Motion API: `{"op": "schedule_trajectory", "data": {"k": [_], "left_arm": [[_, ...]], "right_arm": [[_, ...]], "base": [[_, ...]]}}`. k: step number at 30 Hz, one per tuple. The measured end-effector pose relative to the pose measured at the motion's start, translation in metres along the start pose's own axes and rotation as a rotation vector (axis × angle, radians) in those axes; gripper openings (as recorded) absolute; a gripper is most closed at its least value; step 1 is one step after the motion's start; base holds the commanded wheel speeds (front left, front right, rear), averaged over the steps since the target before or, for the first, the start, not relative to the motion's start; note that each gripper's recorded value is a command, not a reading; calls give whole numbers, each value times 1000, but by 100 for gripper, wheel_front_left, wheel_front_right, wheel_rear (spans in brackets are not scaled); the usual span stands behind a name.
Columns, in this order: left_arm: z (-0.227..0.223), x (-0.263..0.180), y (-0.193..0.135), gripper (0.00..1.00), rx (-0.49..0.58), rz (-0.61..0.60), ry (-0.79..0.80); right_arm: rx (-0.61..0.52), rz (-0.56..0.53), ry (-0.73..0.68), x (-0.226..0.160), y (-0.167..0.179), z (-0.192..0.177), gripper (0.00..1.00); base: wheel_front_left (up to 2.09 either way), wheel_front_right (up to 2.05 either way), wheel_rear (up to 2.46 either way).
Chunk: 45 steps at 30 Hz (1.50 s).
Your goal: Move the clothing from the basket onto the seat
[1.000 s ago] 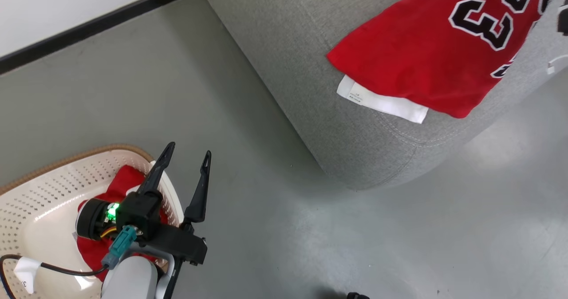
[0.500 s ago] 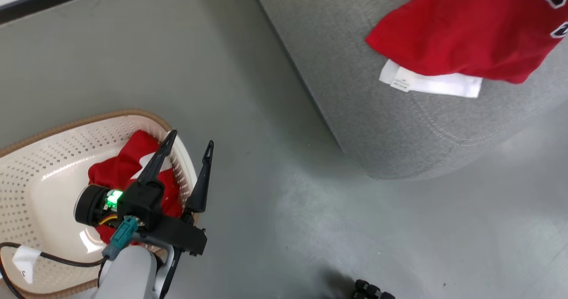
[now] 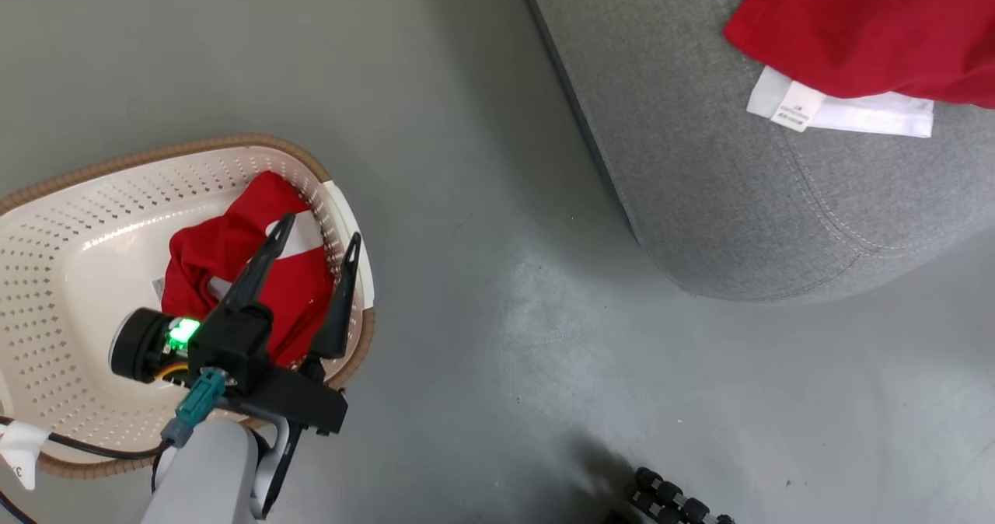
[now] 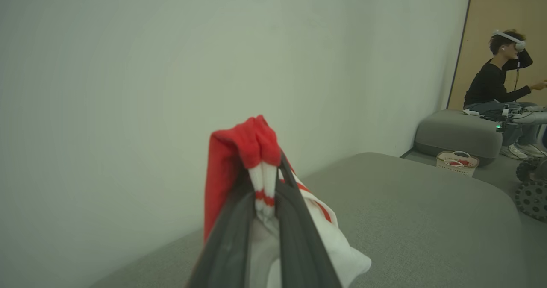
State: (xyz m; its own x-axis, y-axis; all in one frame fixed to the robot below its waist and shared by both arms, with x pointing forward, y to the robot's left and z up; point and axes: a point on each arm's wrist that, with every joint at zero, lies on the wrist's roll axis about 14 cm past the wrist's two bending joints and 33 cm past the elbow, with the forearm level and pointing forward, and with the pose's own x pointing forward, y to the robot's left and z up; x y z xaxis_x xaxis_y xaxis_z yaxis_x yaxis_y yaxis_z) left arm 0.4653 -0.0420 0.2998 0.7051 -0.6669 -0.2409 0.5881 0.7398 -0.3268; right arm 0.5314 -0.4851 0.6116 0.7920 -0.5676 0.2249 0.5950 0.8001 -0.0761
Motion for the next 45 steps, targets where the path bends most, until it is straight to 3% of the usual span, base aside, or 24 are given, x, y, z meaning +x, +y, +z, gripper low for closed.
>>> {"op": "schedule_trajectory", "data": {"k": [7, 14, 27, 44, 45], "left_arm": [[-9, 2, 10, 100, 4, 0, 11], [-27, 2, 14, 100, -5, -10, 40], [-47, 0, 28, 100, -22, 13, 71], [-54, -3, 34, 100, -29, 28, 84], [-54, -3, 35, 100, -28, 29, 83]], "right_arm": [[-49, -54, 27, 6, -16, -16, 0], [-63, -38, 46, 16, 0, -33, 0], [-31, 21, 261, -6, 47, -130, 0], [-28, -57, 386, -18, 26, -170, 0], [-28, -57, 387, -18, 26, -170, 42]], "base": [[0, 0, 0], [0, 0, 0], [0, 0, 0], [0, 0, 0], [0, 0, 0]]}}
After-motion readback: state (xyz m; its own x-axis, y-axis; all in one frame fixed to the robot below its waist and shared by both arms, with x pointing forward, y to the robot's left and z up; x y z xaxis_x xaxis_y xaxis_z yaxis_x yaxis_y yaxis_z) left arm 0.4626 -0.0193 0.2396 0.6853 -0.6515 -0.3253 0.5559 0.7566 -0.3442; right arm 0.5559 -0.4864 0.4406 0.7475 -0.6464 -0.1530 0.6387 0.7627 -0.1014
